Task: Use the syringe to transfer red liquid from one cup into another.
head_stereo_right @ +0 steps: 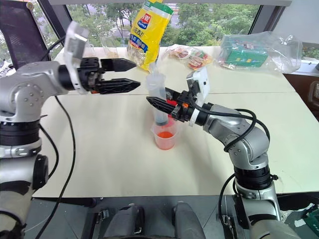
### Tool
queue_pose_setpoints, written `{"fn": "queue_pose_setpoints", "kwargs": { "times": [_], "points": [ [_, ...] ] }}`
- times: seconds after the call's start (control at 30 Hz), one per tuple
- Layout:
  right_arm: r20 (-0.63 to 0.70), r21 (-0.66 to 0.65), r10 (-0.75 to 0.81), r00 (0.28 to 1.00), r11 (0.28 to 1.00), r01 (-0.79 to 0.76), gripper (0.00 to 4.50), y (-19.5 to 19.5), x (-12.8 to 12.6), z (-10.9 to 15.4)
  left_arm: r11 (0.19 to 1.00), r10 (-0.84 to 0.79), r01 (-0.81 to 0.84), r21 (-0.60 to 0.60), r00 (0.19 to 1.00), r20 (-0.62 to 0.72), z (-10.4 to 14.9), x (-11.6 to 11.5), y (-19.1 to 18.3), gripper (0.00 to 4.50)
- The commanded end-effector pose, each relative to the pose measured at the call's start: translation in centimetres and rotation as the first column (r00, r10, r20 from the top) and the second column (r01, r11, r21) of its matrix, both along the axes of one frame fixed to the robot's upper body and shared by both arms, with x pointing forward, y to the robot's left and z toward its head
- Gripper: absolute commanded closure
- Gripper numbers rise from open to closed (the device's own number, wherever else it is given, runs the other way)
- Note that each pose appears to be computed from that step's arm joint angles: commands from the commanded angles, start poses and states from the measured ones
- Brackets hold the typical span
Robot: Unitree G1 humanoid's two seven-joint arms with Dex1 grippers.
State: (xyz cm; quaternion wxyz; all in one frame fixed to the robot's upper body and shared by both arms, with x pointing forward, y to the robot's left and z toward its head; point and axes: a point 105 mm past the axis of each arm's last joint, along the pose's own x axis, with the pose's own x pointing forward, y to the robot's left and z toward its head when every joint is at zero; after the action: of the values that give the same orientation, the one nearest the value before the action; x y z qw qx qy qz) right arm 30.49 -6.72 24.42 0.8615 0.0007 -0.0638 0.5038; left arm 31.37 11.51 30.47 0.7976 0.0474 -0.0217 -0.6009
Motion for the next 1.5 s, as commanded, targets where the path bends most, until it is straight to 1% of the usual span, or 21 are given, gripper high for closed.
{"fn": "queue_pose_setpoints", "kwargs": {
  "times": [0.03, 0.13, 0.23, 0.3, 0.37, 0.4, 0.43, 0.5, 0.6, 0.73, 0.8, 1.0, 1.1, 1.17, 1.23, 1.27, 1.33, 1.37, 1.4, 1.47, 1.5],
  "points": [
    [0.079, 0.024, -0.007, 0.997, 1.0, 0.005, 3.09, -0.6, -0.2, 2.1, 1.0, 0.016, -0.016, -0.005, 0.999, 0.044, 0.8, -1.1, 0.9, 0.06],
    [0.122, 0.013, -0.016, 0.992, 1.0, 0.015, 3.09, -0.8, -0.1, 3.6, 0.999, 0.049, -0.049, -0.006, 0.998, 0.044, 0.4, -1.0, 1.2, 0.06],
    [0.134, -0.06, -0.071, 0.988, 0.995, 0.079, 3.09, -1.5, 0.9, 5.7, 0.998, 0.065, -0.064, -0.012, 0.997, 0.042, 0.0, -1.0, 1.3, 0.06],
    [0.08, -0.127, -0.142, 0.987, 0.98, 0.152, 3.09, -2.7, 2.3, 6.9, 0.997, 0.071, -0.071, -0.013, 0.997, 0.039, -0.4, -1.0, 1.3, 0.06],
    [-0.059, -0.133, -0.262, 0.963, 0.958, 0.253, 3.09, -4.4, 4.5, 7.7, 0.997, 0.074, -0.073, -0.019, 0.997, 0.034, -0.7, -1.1, 1.2, 0.06],
    [-0.152, -0.208, -0.365, 0.918, 0.92, 0.331, 3.09, -5.7, 6.1, 6.9, 0.997, 0.071, -0.071, -0.016, 0.997, 0.033, -0.9, -1.2, 1.1, 0.06],
    [-0.212, -0.267, -0.439, 0.873, 0.885, 0.38, 3.09, -6.8, 7.0, 6.3, 0.998, 0.069, -0.069, -0.014, 0.997, 0.033, -1.1, -1.3, 1.1, 0.06],
    [-0.265, -0.408, -0.55, 0.792, 0.808, 0.425, 3.09, -8.4, 8.2, 4.6, 0.998, 0.066, -0.066, -0.013, 0.997, 0.031, -1.3, -1.4, 0.9, 0.06],
    [-0.357, -0.542, -0.644, 0.677, 0.733, 0.411, 3.09, -10.3, 9.5, 1.3, 0.997, 0.071, -0.071, -0.017, 0.997, 0.03, -1.6, -1.4, 0.8, 0.06],
    [-0.416, -0.631, -0.683, 0.601, 0.692, 0.35, 3.09, -11.1, 10.0, -2.0, 0.997, 0.076, -0.075, -0.03, 0.997, 0.024, -1.6, -1.5, 0.7, 0.06],
    [-0.445, -0.691, -0.712, 0.543, 0.659, 0.298, 3.09, -11.6, 9.8, -4.7, 0.996, 0.082, -0.082, -0.034, 0.996, 0.019, -1.7, -1.6, 0.7, 0.06],
    [-0.49, -0.752, -0.73, 0.477, 0.631, 0.192, 3.09, -11.6, 9.0, -8.2, 0.993, 0.117, -0.117, -0.036, 0.993, 0.019, -1.8, -1.9, 1.1, 0.06],
    [-0.494, -0.769, -0.74, 0.457, 0.617, 0.167, 3.09, -11.8, 8.7, -9.4, 0.992, 0.123, -0.123, -0.036, 0.992, 0.015, -2.0, -2.0, 1.2, 0.06],
    [-0.495, -0.772, -0.742, 0.452, 0.614, 0.162, 3.09, -11.9, 8.6, -9.8, 0.992, 0.127, -0.126, -0.029, 0.992, 0.013, -2.2, -2.0, 1.2, 0.06],
    [-0.502, -0.762, -0.736, 0.453, 0.625, 0.17, 2.05, -11.9, 8.7, -9.6, 0.991, 0.129, -0.129, -0.023, 0.992, 0.011, -2.3, -2.1, 1.2, 0.0],
    [-0.506, -0.757, -0.732, 0.456, 0.631, 0.173, 1.6, -11.8, 8.7, -9.4, 0.991, 0.13, -0.13, -0.021, 0.991, 0.009, -2.4, -2.1, 1.2, 0.0],
    [-0.501, -0.746, -0.723, 0.476, 0.64, 0.187, 0.69, -11.7, 8.8, -8.5, 0.991, 0.133, -0.133, -0.015, 0.991, 0.004, -2.6, -2.1, 1.3, 0.0],
    [-0.498, -0.737, -0.715, 0.491, 0.647, 0.195, 0.14, -11.7, 8.8, -7.9, 0.991, 0.135, -0.135, -0.01, 0.991, 0.002, -2.7, -2.1, 1.3, 0.0],
    [-0.488, -0.731, -0.706, 0.513, 0.652, 0.202, 0.05, -11.6, 8.9, -7.3, 0.991, 0.137, -0.137, -0.005, 0.991, 0.0, -2.8, -2.1, 1.4, 0.0],
    [-0.455, -0.718, -0.676, 0.579, 0.663, 0.21, 0.05, -11.6, 8.6, -5.8, 0.99, 0.14, -0.14, 0.006, 0.99, -0.006, -3.0, -2.2, 1.6, 0.0],
    [-0.413, -0.713, -0.645, 0.643, 0.668, 0.213, 0.05, -11.6, 8.4, -4.9, 0.99, 0.143, -0.143, 0.013, 0.99, -0.01, -3.2, -2.3, 1.7, 0.0]
  ]
}}
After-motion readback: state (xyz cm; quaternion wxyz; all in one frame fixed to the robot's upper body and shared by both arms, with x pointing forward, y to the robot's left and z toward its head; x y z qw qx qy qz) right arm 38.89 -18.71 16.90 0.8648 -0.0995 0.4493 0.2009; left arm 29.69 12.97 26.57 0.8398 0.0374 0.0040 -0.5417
